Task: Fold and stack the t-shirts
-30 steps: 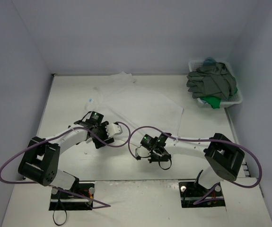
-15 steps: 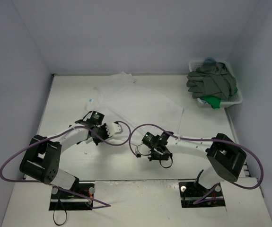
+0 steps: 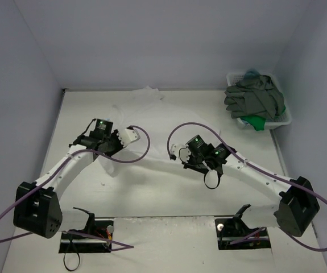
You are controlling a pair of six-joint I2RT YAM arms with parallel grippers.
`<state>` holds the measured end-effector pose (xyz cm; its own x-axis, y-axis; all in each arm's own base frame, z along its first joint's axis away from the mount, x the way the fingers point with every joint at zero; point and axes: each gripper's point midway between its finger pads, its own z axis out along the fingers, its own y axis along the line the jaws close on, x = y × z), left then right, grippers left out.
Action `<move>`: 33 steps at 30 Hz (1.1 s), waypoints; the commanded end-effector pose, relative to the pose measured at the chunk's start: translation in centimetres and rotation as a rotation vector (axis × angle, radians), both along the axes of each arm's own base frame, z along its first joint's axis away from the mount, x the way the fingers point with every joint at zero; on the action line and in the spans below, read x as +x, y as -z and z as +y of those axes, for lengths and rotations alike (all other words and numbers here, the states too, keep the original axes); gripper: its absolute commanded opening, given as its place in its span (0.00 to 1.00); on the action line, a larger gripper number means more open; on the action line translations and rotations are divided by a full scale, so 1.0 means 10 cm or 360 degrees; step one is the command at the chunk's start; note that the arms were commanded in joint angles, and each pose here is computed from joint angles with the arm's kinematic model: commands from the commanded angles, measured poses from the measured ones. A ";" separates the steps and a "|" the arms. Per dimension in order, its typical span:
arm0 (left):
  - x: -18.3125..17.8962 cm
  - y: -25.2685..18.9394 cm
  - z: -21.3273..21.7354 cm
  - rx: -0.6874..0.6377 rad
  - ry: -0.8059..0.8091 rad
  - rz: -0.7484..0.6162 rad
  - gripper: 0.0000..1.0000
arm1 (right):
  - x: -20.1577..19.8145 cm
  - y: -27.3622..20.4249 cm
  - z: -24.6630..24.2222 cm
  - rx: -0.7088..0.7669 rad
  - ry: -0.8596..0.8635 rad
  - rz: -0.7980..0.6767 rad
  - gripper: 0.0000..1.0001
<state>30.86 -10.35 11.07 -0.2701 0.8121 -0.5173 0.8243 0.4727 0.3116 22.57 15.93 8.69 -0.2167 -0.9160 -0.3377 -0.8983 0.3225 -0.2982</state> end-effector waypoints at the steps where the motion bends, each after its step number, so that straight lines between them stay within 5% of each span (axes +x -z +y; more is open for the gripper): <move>1: 0.10 -0.48 0.08 -0.0065 -0.0062 -0.0150 0.00 | 0.07 -0.26 0.11 0.0146 0.0042 -0.0057 0.00; 12: 0.10 -1.22 0.27 -0.0204 -0.0203 -0.0337 0.00 | 0.52 -0.75 -0.21 0.0234 0.0132 -0.0317 0.00; 33: -0.85 -3.61 -0.04 -0.0781 0.0096 -0.0972 0.00 | 0.36 -3.16 -0.39 0.0934 0.0201 -0.1139 0.00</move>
<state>24.07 -10.19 43.42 0.1195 0.5245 -0.8430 0.6225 0.6219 0.4751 26.18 12.43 34.67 0.0438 -0.6123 -0.7894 -0.5866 0.6238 -0.5164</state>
